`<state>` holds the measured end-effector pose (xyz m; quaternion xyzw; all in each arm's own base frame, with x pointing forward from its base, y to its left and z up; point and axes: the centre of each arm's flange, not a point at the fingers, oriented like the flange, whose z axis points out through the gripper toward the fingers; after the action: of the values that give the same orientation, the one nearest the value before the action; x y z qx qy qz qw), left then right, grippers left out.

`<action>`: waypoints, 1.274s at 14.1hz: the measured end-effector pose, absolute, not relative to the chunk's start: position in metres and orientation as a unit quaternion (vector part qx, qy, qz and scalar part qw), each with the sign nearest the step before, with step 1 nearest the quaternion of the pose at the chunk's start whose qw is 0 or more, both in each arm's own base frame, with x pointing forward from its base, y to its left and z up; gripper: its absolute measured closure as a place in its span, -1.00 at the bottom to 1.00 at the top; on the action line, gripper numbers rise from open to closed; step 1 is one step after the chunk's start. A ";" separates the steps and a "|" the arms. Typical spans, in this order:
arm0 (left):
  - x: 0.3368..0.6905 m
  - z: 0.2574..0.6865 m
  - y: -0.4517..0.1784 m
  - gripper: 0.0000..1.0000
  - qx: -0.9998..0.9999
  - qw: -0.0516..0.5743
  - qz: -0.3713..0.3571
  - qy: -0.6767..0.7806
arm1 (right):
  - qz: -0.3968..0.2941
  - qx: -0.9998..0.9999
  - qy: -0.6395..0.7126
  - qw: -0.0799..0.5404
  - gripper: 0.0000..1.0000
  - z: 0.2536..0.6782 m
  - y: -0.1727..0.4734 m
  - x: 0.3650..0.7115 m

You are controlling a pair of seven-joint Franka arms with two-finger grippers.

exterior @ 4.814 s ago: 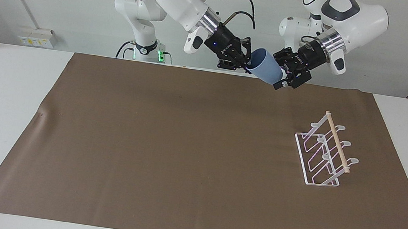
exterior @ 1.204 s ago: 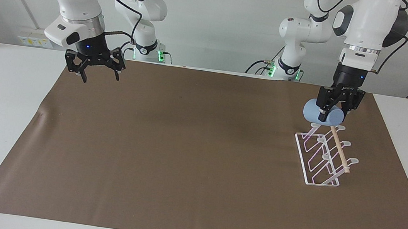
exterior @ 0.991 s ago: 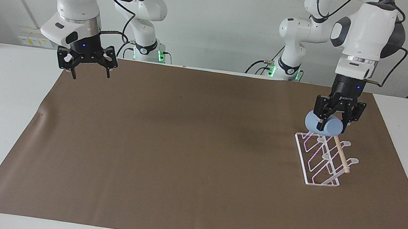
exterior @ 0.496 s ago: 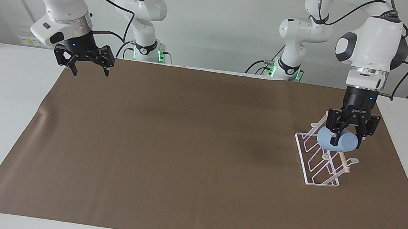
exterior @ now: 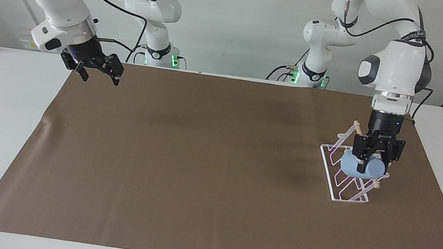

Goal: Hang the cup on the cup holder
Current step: 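Lower the cup onto the rack's top hook with the left gripper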

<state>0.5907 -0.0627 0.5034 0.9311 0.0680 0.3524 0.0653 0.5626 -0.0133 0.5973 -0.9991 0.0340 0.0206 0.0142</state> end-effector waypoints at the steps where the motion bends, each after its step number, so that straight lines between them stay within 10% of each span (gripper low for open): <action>1: 0.589 0.499 -0.062 -0.42 0.931 0.065 0.352 0.069 | 0.021 -0.999 0.036 0.014 -1.00 0.598 -0.014 0.562; 18: 0.557 0.486 -0.048 -0.42 0.921 0.056 0.378 0.071 | 0.021 -0.998 0.055 0.014 -1.00 0.593 -0.009 0.563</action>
<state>0.5569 -0.0477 0.4865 0.9212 0.0712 0.3785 0.0557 0.5627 -0.0087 0.5928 -0.9982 0.0554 0.0208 0.0136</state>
